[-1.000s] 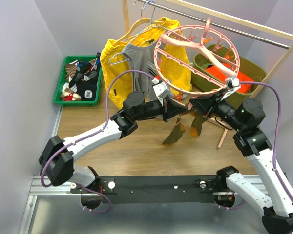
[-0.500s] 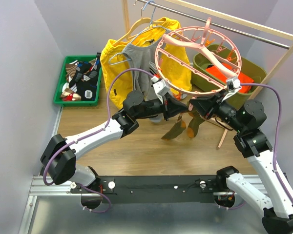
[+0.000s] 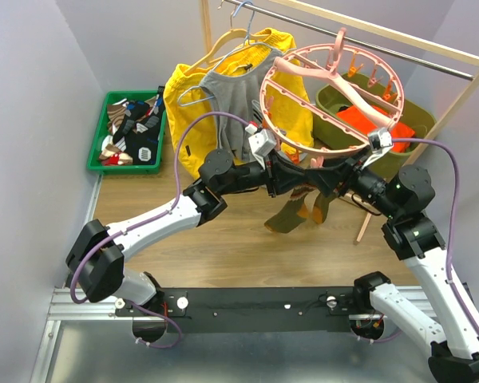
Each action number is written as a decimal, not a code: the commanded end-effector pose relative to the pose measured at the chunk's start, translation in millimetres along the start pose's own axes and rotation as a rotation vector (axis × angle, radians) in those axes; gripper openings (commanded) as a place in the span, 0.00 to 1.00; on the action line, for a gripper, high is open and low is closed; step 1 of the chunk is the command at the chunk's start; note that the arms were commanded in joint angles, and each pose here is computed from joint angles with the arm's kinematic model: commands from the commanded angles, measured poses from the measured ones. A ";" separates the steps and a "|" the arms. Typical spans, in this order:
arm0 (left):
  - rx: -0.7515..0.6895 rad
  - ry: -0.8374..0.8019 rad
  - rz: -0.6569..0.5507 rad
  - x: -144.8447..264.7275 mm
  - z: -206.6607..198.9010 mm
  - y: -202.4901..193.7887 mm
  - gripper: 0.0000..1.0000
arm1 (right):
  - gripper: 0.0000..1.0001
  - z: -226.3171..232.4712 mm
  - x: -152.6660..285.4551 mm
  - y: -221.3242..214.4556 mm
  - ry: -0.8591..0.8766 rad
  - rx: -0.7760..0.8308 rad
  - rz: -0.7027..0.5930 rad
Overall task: Clip the socks to the hanger
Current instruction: Clamp the sock onto the hanger, then open the clamp at the hanger.
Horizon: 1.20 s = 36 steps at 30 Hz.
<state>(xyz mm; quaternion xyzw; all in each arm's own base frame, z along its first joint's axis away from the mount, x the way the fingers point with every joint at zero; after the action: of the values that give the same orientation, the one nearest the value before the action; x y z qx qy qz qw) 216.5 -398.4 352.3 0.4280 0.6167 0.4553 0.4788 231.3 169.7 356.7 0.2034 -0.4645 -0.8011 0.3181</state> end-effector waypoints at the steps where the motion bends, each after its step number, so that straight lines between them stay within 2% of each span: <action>1: -0.039 0.030 -0.031 8.5 -0.5 7.1 0.46 | 0.75 2.0 5.3 2.6 -0.008 0.015 -0.006; 2: -0.059 0.046 -0.027 12.3 0.3 8.4 0.56 | 0.76 2.2 5.9 2.2 -0.009 0.016 -0.004; 3: -0.073 0.060 -0.027 15.3 1.1 9.6 0.59 | 0.76 2.4 6.8 3.3 -0.012 0.019 -0.007; 12: -0.245 0.335 -0.043 62.3 32.6 16.8 0.71 | 0.80 -6.2 13.0 5.8 -0.077 0.042 -0.020; 19: -0.285 0.370 -0.031 66.5 57.3 4.2 0.73 | 0.80 -3.4 15.1 7.9 -0.073 0.046 -0.021; 29: -0.361 0.241 -0.109 35.8 66.2 -1.0 0.73 | 0.80 -0.1 19.1 11.3 -0.073 0.058 -0.023; 36: -0.370 0.185 -0.121 12.9 73.2 -5.1 0.66 | 0.80 3.7 22.7 14.5 -0.067 0.069 -0.032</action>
<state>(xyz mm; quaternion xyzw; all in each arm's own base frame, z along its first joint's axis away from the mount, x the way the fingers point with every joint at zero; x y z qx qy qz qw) 285.2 -364.1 305.9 0.2800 0.6048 0.5878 0.4585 222.1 155.6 357.7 0.1866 -0.4902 -0.7980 0.2968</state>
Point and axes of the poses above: each gripper's point midway between its finger pads, its own x axis back along the fingers, its own z axis along the line the jaws close on, y = z × x, the point moved 1 cm from there along x, back along the fingers, and after that the axes turned 9 degrees about -x, right-handed, at the moved point
